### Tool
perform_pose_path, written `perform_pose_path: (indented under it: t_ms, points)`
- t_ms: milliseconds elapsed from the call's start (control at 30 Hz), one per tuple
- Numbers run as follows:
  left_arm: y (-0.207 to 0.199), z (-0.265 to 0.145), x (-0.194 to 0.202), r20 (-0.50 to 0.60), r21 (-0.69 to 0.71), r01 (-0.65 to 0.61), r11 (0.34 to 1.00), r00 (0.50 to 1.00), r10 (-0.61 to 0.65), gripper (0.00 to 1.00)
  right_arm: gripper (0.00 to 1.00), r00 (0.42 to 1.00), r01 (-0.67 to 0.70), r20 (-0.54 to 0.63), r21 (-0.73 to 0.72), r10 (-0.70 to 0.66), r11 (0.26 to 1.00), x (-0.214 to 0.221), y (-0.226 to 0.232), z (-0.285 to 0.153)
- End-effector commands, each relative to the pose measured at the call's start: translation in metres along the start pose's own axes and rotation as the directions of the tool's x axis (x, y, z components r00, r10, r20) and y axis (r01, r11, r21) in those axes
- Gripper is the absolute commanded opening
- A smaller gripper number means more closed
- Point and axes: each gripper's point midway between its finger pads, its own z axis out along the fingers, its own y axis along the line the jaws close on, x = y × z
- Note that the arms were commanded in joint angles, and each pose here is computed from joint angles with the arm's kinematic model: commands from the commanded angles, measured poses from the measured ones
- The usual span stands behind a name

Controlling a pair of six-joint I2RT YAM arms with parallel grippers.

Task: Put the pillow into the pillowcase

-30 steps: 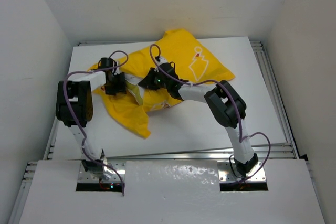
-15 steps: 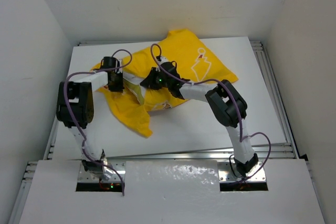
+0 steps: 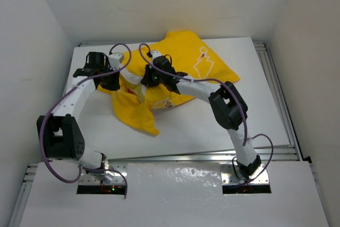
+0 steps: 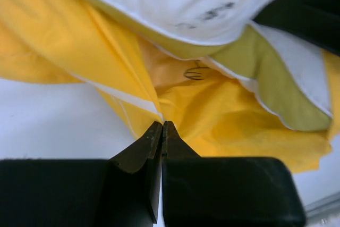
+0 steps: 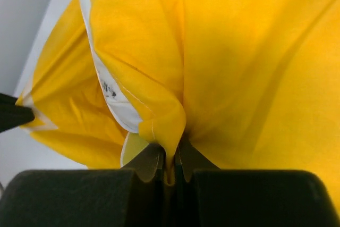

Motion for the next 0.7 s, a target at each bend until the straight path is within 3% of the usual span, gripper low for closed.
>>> perform_pose_path:
  t_ms: [0,67,167,233,267,300,333,367,400,500,600,667]
  points:
    - [-0.033,-0.029,-0.001,0.010,0.172,-0.076,0.982,0.997,0.075,0.00,0.00,0.992,0.122,0.019,0.066,-0.124,0.990,-0.014,0.001,0.015]
    - [-0.040,-0.047,-0.037,0.112,0.198,-0.098,0.975,0.991,0.076,0.00,0.00,0.989,0.142,-0.051,0.039,-0.140,0.989,0.010,0.001,0.028]
    - [-0.045,-0.055,-0.062,0.182,0.223,-0.104,0.969,0.981,0.063,0.00,0.00,0.963,0.211,-0.164,-0.036,-0.214,0.977,0.053,0.012,0.035]
    - [-0.043,-0.054,-0.070,0.201,0.215,-0.098,0.972,0.978,0.054,0.00,0.03,0.903,0.324,-0.246,-0.145,-0.352,0.935,0.088,0.026,0.027]
    - [-0.038,-0.050,-0.072,0.212,0.190,-0.100,0.977,0.976,0.059,0.00,0.11,0.898,0.334,-0.229,-0.203,-0.376,0.921,0.081,0.042,0.015]
    - [-0.037,-0.042,-0.062,0.187,0.187,-0.085,0.979,0.981,0.049,0.00,0.32,0.899,0.324,-0.227,-0.231,-0.374,0.918,0.089,0.036,0.005]
    - [-0.035,-0.037,-0.056,0.176,0.184,-0.082,0.979,0.983,0.050,0.00,0.43,0.908,0.299,-0.203,-0.302,-0.368,0.905,0.086,0.047,-0.009]
    - [-0.035,-0.033,-0.052,0.170,0.182,-0.081,0.980,0.984,0.050,0.00,0.52,0.931,0.308,-0.087,-0.332,-0.355,0.891,0.057,0.053,-0.031]
    - [-0.035,-0.029,-0.044,0.151,0.189,-0.075,0.979,0.987,0.047,0.00,0.64,0.947,0.283,-0.043,-0.357,-0.319,0.890,0.042,0.059,-0.044]
    - [-0.035,-0.033,-0.041,0.156,0.189,-0.083,0.978,0.986,0.053,0.00,0.74,0.958,0.285,0.098,-0.432,-0.270,0.856,-0.003,0.079,-0.089]
    - [-0.034,-0.041,-0.036,0.160,0.173,-0.092,0.981,0.985,0.064,0.00,0.76,0.943,0.332,0.187,-0.494,-0.275,0.804,-0.024,0.104,-0.123]
    - [-0.030,-0.040,-0.025,0.131,0.150,-0.096,0.984,0.988,0.076,0.00,0.66,0.935,0.351,0.249,-0.552,-0.252,0.756,-0.027,0.120,-0.136]
